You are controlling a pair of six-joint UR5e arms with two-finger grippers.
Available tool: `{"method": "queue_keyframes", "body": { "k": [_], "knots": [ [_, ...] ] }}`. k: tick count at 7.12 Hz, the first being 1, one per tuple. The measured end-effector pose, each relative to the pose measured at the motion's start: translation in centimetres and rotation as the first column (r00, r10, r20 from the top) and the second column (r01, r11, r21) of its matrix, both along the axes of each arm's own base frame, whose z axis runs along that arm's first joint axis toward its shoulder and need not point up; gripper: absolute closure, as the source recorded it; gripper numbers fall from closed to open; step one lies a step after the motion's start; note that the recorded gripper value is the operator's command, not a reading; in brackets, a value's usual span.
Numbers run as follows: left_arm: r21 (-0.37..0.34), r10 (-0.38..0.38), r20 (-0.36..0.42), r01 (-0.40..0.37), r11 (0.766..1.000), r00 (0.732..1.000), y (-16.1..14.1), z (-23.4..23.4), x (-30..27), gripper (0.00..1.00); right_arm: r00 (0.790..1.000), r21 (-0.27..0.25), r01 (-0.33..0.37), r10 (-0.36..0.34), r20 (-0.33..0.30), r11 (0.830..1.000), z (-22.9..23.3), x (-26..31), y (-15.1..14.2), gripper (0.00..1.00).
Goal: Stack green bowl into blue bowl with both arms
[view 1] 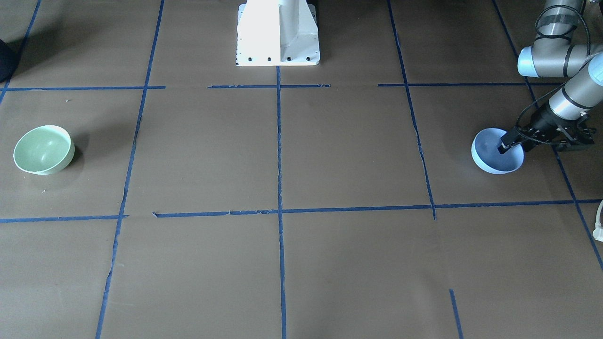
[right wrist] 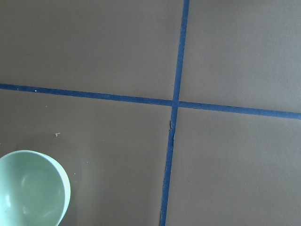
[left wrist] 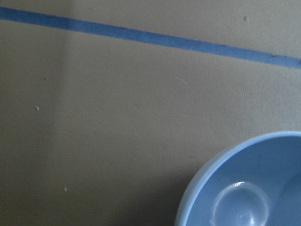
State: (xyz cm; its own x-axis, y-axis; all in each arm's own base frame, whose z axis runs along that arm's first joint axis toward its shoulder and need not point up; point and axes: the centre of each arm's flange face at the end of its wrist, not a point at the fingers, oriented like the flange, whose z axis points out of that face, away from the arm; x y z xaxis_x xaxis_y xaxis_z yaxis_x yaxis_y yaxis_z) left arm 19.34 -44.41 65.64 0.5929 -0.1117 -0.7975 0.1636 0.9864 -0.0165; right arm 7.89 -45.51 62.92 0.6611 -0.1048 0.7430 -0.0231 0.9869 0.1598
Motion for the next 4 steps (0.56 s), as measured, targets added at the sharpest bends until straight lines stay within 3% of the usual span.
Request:
{"method": "queue_keyframes", "body": {
  "k": [4],
  "knots": [
    [-0.012, 0.045, -0.078, -0.046, 0.999, 0.996, 1.6, -2.9, -0.5, 1.0, 1.0, 0.001, 0.001, -0.001, 0.005, 1.0, -0.1, 0.0, 0.0, 0.0]
  ]
}}
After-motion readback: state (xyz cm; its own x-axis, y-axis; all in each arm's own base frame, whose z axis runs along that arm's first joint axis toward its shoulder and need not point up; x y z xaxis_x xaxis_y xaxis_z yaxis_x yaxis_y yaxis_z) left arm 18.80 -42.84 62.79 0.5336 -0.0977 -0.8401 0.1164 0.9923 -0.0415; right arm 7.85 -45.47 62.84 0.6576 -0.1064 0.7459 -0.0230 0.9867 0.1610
